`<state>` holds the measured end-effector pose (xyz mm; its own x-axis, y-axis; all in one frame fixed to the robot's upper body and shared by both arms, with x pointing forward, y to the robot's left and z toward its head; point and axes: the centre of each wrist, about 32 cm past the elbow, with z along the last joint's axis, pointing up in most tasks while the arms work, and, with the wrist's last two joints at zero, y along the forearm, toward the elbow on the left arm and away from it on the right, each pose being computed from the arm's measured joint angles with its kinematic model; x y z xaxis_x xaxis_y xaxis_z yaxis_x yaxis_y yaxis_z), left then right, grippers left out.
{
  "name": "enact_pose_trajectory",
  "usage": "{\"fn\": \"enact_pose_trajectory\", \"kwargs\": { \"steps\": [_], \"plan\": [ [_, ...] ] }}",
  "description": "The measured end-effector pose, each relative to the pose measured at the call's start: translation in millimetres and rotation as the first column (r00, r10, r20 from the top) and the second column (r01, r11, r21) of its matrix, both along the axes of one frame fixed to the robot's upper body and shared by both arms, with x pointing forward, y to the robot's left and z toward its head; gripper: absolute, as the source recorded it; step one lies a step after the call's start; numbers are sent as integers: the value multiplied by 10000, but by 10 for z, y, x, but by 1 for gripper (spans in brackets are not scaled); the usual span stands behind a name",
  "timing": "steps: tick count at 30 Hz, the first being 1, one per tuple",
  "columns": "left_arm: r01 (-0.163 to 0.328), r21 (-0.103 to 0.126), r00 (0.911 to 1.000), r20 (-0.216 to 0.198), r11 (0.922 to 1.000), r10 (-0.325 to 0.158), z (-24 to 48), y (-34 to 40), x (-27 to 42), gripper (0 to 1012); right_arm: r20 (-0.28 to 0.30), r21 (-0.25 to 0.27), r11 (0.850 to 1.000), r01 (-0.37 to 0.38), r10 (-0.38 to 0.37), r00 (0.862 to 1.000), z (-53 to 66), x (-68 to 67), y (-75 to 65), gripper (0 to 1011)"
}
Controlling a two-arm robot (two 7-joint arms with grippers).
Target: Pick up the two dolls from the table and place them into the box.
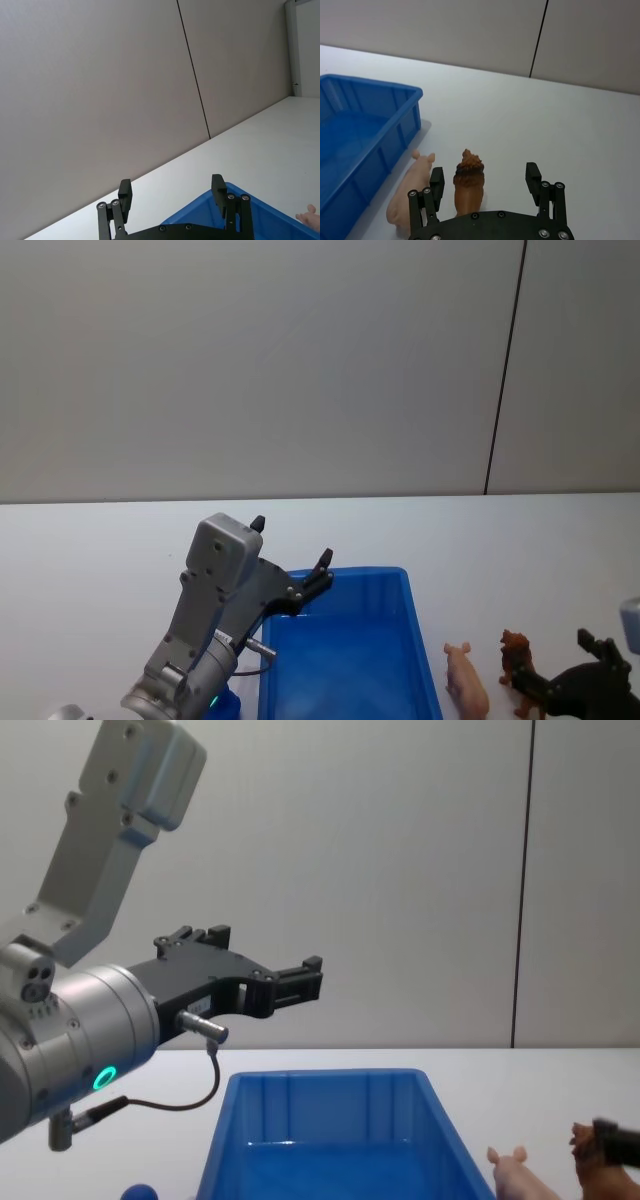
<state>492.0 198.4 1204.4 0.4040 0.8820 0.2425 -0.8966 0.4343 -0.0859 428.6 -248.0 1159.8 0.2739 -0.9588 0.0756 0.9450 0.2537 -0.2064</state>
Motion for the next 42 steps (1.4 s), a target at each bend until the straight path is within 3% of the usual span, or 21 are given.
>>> {"fn": "enact_pose_trajectory", "kwargs": {
  "steps": [10, 13, 22, 27, 36, 42],
  "plan": [
    [0, 0, 10000, 0, 10000, 0, 0, 0, 0, 1001, -507, -58, 9998, -198, 194, 9985, -166, 25, 12, 1001],
    [-1, 0, 10000, 0, 10000, 1, 0, 0, 0, 1001, -604, -67, 9997, -250, 245, 9979, -207, 33, 20, 960],
    [-1, 0, 10000, 0, 10000, 1, 0, 0, 0, 1001, -905, -102, 9996, -254, 244, 9956, -321, 60, 35, 735],
    [0, 0, 10000, 0, 10000, 0, 0, 0, 0, 1001, -1080, -88, 9997, -208, 198, 9940, -370, 76, 43, 535],
    [-1, 0, 10000, 0, 10000, 1, 0, 0, 0, 1001, -1223, -5, 9998, -176, 174, 9923, -410, 90, 55, 286],
    [0, 0, 10000, 0, 10000, 0, 0, 0, 0, 1001, -945, 85, 9998, -207, 214, 9953, -362, 104, 70, 281]
  ]
}}
